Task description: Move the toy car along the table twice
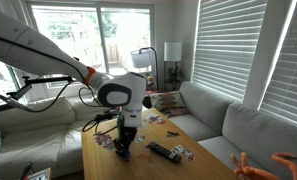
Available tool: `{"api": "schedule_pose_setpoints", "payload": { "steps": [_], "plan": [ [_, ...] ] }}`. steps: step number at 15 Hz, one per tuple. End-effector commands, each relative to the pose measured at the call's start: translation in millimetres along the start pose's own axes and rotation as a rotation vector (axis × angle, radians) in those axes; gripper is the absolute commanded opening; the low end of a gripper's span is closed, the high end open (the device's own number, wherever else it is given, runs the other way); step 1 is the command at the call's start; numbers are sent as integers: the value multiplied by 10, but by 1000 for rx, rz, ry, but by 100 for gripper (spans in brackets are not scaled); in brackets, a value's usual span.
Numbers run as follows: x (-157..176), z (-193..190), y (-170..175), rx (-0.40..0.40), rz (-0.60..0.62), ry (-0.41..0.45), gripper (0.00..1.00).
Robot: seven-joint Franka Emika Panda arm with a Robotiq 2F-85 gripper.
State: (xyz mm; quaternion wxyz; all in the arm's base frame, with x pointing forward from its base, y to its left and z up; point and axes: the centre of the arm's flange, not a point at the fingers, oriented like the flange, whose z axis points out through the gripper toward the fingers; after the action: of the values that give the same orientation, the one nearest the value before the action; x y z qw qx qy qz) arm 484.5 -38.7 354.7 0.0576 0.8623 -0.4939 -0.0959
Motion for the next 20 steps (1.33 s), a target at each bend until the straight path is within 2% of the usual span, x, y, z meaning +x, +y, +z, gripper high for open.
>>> {"api": "schedule_pose_setpoints", "payload": {
  "steps": [1, 7, 8, 9, 10, 13, 15, 20],
  "plan": [
    [-158, 174, -37, -24, -10, -1, 10],
    [-214, 201, -72, 12, 69, -7, 10],
    [-206, 194, -73, 11, 79, -13, 60],
    [-197, 177, -65, 16, 85, -16, 61],
    [-194, 185, -52, 14, 87, -27, 66],
    [-185, 105, 50, 43, 76, -17, 88],
    [-195, -19, 130, 74, 70, -17, 99],
    [-244, -466, 383, 171, 73, 8, 100]
  ]
}}
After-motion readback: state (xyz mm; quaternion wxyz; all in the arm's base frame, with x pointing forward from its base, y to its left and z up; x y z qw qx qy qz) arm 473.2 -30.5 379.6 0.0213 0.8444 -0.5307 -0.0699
